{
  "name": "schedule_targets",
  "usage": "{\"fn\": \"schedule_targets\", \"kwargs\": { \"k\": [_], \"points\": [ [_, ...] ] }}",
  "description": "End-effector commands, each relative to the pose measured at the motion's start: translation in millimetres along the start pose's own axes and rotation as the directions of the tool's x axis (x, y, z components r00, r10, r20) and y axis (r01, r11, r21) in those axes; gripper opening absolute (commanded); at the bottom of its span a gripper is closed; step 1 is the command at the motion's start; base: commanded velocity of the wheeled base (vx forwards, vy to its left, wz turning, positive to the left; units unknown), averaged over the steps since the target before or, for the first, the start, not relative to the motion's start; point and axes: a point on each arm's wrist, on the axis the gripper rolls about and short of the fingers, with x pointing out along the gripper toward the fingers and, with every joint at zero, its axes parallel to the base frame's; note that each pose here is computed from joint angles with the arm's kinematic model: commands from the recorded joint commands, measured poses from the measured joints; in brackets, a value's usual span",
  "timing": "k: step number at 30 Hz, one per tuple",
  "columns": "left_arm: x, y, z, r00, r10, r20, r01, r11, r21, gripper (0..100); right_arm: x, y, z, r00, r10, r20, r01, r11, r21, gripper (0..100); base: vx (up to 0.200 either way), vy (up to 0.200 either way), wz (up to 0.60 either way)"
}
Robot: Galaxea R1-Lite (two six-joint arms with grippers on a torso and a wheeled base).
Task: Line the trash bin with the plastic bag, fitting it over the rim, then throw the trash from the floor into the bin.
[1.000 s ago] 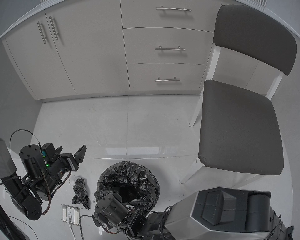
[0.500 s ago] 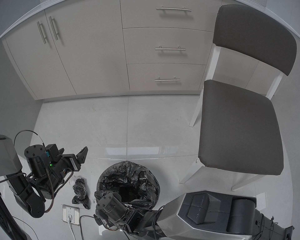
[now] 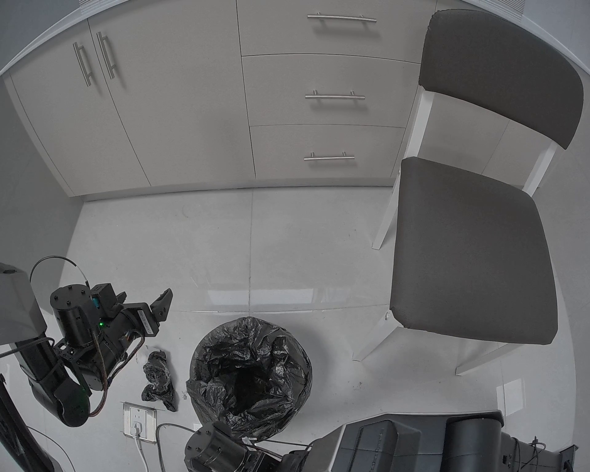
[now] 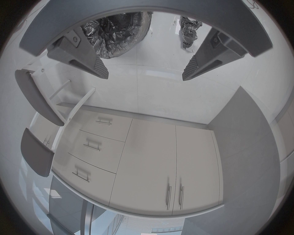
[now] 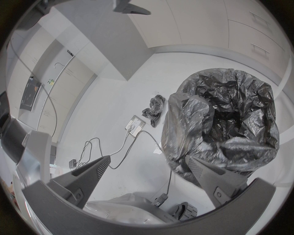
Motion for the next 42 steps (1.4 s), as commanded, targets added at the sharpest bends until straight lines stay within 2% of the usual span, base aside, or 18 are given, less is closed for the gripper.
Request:
{"fn": "schedule_targets", "kwargs": {
  "k": [1,14,19,21,23,25,26,29,30,32,33,34,35,38,42],
  "points": [
    [2,1,-3,1.0,0.005,-0.011,-0.005,1.0,0.001,100,-6,8,-6,1.0,0.014,-0.012,-0.014,1.0,-0.011,100,0.0,0.0,0.0],
    [2,4,-3,1.0,0.018,-0.015,-0.018,1.0,-0.001,100,-9,12,-12,0.998,0.05,-0.045,-0.048,0.998,0.037,100,0.0,0.0,0.0],
    [2,4,-11,0.999,0.014,-0.048,-0.014,1.0,0.005,100,-19,19,-19,0.996,0.061,-0.067,-0.058,0.997,0.048,100,0.0,0.0,0.0],
    [5,4,-17,0.997,0.017,-0.074,-0.016,1.0,0.011,100,-26,20,-15,0.996,0.066,-0.056,-0.064,0.997,0.052,100,0.0,0.0,0.0],
    [10,5,-28,0.993,0.025,-0.118,-0.023,1.0,0.02,100,-39,17,4,0.998,0.065,-0.012,-0.064,0.995,0.074,100,0.0,0.0,0.0],
    [10,5,-28,0.993,0.025,-0.118,-0.023,1.0,0.02,100,-39,17,4,0.998,0.065,-0.012,-0.064,0.995,0.074,100,0.0,0.0,0.0],
    [18,5,-46,0.982,0.034,-0.183,-0.026,0.999,0.042,100,-53,-11,30,0.999,0.009,0.04,-0.015,0.99,0.141,100,0.0,0.0,0.0],
    [26,6,-62,0.971,0.048,-0.233,-0.025,0.995,0.102,100,-72,-45,46,0.995,-0.071,0.068,0.056,0.978,0.201,100,0.0,0.0,0.0],
    [26,6,-63,0.971,0.048,-0.235,-0.024,0.994,0.103,100,-73,-47,47,0.995,-0.073,0.07,0.058,0.977,0.204,100,0.0,0.0,0.0],
    [31,7,-69,0.967,0.045,-0.252,-0.013,0.992,0.127,100,-86,-73,51,0.99,-0.123,0.072,0.102,0.965,0.243,100,0.0,0.0,0.0],
    [31,7,-69,0.967,0.045,-0.252,-0.013,0.992,0.127,100,-86,-73,51,0.99,-0.123,0.072,0.102,0.965,0.243,100,0.0,0.0,0.0],
    [38,6,-74,0.965,0.037,-0.259,-0.003,0.991,0.131,100,-89,-90,54,0.984,-0.157,0.088,0.128,0.954,0.271,100,0.0,0.0,0.0],
    [38,6,-74,0.965,0.037,-0.259,-0.003,0.991,0.131,100,-89,-90,54,0.984,-0.157,0.088,0.128,0.954,0.271,100,0.0,0.0,0.0],
    [46,5,-81,0.963,0.024,-0.268,0.013,0.991,0.134,100,-88,-112,60,0.961,-0.242,0.134,0.19,0.929,0.319,100,0.0,0.0,0.0],
    [45,5,-86,0.957,0.021,-0.29,0.029,0.986,0.166,100,-80,-129,61,0.947,-0.289,0.138,0.228,0.911,0.344,100,0.0,0.0,0.0]
  ]
}}
